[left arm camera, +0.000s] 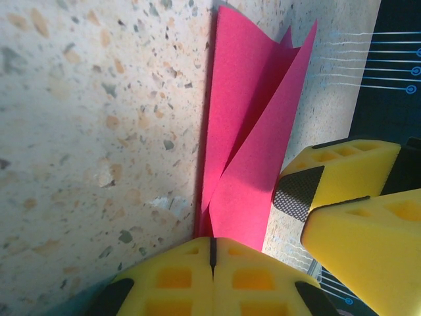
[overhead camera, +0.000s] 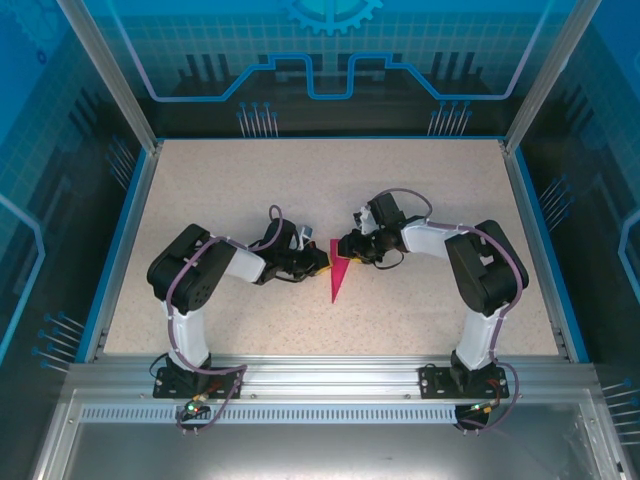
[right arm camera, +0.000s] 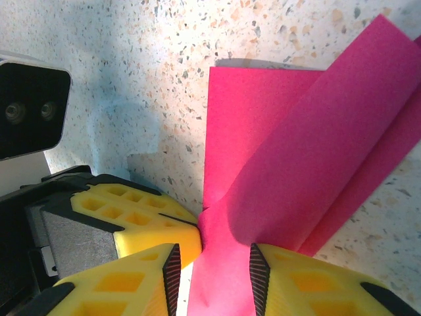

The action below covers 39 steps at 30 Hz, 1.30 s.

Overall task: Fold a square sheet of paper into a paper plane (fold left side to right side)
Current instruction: Fold the wing for the fifth time at the center of the table.

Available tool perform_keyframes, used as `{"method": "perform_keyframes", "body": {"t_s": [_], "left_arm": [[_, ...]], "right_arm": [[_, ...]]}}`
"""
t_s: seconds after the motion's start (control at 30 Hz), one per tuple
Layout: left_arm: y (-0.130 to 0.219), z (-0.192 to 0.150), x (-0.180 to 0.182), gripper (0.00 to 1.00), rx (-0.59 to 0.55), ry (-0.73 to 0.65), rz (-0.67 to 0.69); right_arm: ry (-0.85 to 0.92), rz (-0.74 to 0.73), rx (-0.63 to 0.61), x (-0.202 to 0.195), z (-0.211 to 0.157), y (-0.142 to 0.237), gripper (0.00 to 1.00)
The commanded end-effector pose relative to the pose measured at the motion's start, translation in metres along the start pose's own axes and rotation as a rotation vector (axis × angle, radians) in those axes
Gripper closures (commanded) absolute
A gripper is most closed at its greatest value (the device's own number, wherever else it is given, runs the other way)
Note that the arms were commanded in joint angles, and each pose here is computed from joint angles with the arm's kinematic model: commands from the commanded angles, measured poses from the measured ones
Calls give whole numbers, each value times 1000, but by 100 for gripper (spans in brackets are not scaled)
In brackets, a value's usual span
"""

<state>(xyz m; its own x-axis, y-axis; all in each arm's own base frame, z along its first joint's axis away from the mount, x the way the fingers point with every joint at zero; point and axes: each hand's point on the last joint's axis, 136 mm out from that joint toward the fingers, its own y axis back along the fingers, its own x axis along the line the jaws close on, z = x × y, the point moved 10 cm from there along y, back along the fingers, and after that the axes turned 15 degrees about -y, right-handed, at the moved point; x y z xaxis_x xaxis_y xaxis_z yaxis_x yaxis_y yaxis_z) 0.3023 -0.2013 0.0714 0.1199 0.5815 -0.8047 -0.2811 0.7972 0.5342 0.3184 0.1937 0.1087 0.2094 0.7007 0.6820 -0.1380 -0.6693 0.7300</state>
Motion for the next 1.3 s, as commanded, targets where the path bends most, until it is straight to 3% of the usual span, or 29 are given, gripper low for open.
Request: {"method": "perform_keyframes", "body": {"t_s": [0.0,0.53,1.27], "left_arm": [[5,-1,11,100,-13,10,88],[7,11,-6,100,-6,-58,49],[0,22,-4,100,2,-68,63]], "right_arm": [[28,-5,20,5,-3,-4,64],[45,0,-55,2,-2,33,59],[47,67,-28,11,-2,23,61]]}}
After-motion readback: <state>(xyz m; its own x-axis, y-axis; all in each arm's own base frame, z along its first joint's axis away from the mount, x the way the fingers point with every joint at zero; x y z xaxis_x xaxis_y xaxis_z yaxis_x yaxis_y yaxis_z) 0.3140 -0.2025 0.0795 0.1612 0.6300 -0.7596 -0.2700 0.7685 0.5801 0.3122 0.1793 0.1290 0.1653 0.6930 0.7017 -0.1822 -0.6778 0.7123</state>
